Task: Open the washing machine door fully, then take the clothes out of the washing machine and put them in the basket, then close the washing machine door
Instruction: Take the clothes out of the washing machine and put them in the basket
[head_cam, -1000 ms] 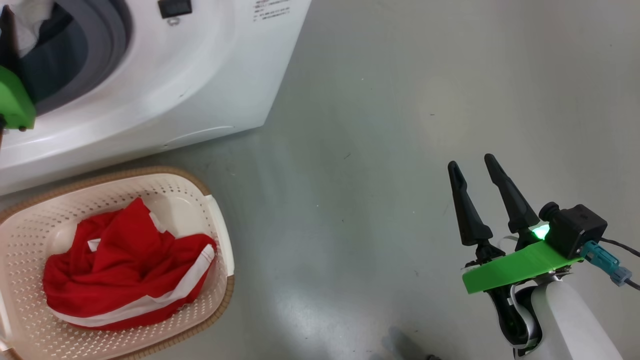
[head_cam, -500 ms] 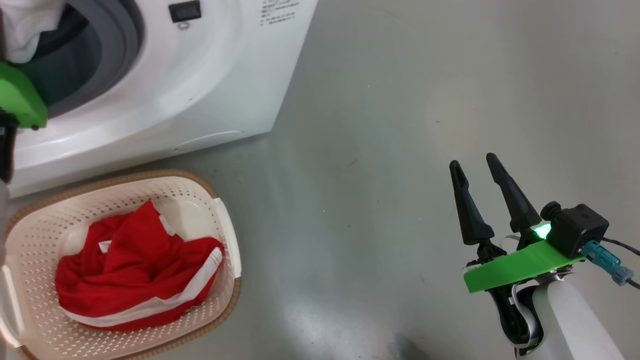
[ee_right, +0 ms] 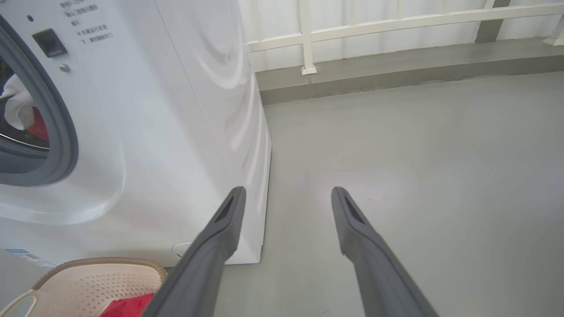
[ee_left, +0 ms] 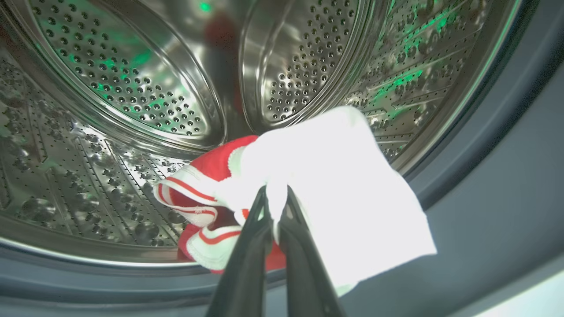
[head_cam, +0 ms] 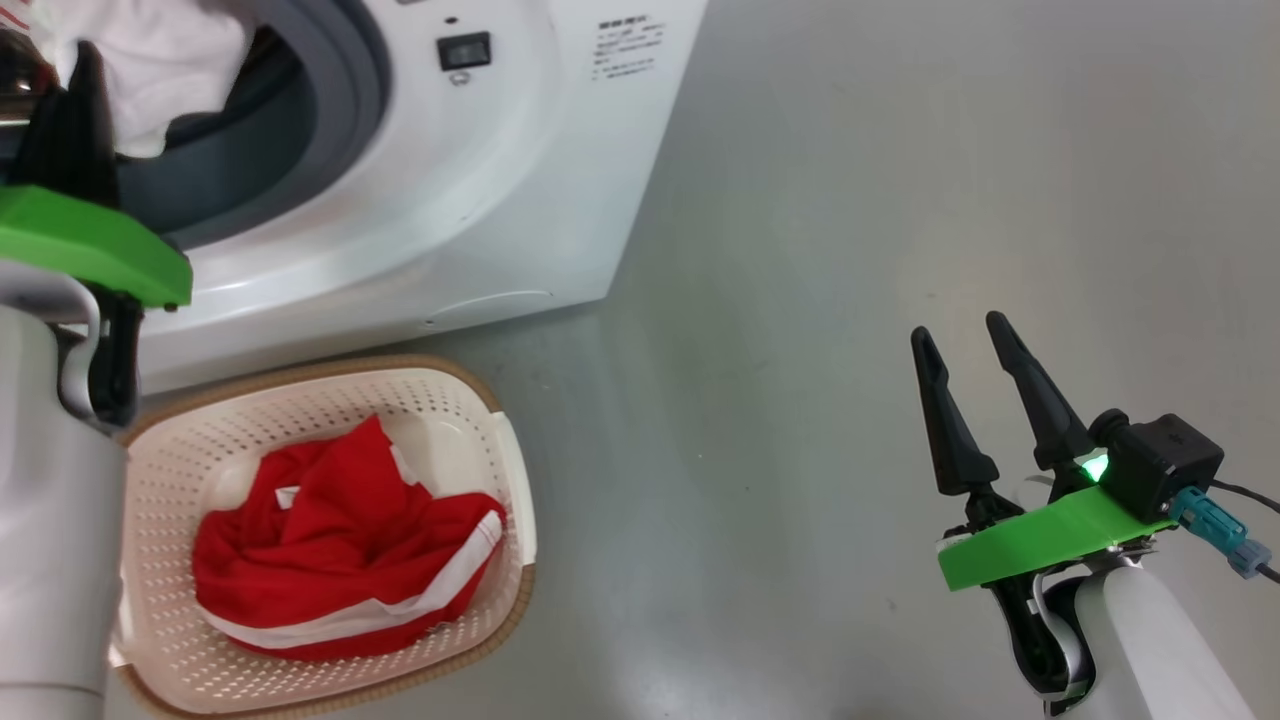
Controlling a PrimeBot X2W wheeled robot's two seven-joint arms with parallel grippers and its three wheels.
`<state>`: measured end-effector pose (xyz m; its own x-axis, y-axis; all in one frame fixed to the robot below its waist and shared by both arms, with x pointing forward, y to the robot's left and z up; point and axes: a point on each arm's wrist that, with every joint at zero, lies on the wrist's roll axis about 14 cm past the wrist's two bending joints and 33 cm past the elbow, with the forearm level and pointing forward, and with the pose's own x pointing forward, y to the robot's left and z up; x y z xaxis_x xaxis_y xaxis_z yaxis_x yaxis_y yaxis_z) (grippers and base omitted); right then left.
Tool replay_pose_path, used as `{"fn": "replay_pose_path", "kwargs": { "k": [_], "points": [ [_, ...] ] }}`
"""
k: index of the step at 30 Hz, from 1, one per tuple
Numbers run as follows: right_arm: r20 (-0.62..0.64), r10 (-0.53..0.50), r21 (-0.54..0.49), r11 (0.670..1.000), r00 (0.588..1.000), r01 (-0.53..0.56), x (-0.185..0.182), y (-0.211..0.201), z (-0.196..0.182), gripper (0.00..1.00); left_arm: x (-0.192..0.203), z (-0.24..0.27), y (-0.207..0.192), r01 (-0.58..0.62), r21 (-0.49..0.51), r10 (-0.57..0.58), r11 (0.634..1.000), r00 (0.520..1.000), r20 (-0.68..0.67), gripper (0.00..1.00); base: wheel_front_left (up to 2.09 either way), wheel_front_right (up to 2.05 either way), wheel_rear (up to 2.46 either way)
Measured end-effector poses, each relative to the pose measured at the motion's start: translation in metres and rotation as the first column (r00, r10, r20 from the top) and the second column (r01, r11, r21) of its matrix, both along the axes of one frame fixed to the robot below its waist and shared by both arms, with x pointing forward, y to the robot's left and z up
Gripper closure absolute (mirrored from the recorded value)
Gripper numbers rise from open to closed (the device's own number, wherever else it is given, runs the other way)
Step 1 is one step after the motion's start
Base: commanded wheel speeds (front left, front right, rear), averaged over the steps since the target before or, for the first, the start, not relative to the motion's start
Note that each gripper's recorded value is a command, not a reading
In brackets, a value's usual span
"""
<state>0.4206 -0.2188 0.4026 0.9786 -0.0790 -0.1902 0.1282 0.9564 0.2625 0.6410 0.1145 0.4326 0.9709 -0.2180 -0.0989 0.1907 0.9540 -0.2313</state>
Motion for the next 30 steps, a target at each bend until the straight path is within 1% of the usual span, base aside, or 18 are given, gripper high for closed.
{"fn": "replay_pose_path", "kwargs": {
  "k": [4, 8, 13, 15, 25, 30],
  "points": [
    [0.016, 0.019, 0.003, 1.0, 1.0, -0.019, 0.002, 0.005, 0.005, 0.0, -0.011, 0.019, 0.014, -0.059, -0.064, 0.062, 0.996, 0.997, 0.05, 1.0, 0.0, 0.0, 0.0],
    [0.03, 0.037, 0.007, 0.999, 0.999, -0.037, 0.004, 0.011, 0.01, 0.0, -0.023, 0.037, 0.029, -0.12, -0.141, 0.135, 0.983, 0.986, 0.096, 1.0, 0.0, 0.0, 0.0],
    [0.028, 0.061, 0.008, 0.998, 0.998, -0.061, 0.002, 0.018, 0.009, 0.0, -0.042, 0.054, 0.041, -0.15, -0.134, 0.171, 0.979, 0.972, 0.158, 1.0, 0.0, 0.0, 0.0],
    [0.034, 0.07, 0.007, 0.998, 0.997, -0.07, 0.003, 0.02, 0.011, 0.0, -0.049, 0.061, 0.045, -0.163, -0.146, 0.188, 0.976, 0.966, 0.18, 1.0, 0.0, 0.0, 0.0],
    [0.047, 0.101, 0.011, 0.995, 0.994, -0.102, 0.005, 0.029, 0.015, 0.0, -0.084, 0.109, 0.06, -0.17, -0.157, 0.213, 0.973, 0.919, 0.331, 1.0, 0.0, 0.0, 0.0],
    [0.057, 0.109, 0.013, 0.994, 0.992, -0.11, 0.006, 0.032, 0.018, 0.0, -0.1, 0.121, 0.063, -0.175, -0.161, 0.223, 0.971, 0.902, 0.37, 1.0, 0.0, 0.0, 0.0]
  ]
}}
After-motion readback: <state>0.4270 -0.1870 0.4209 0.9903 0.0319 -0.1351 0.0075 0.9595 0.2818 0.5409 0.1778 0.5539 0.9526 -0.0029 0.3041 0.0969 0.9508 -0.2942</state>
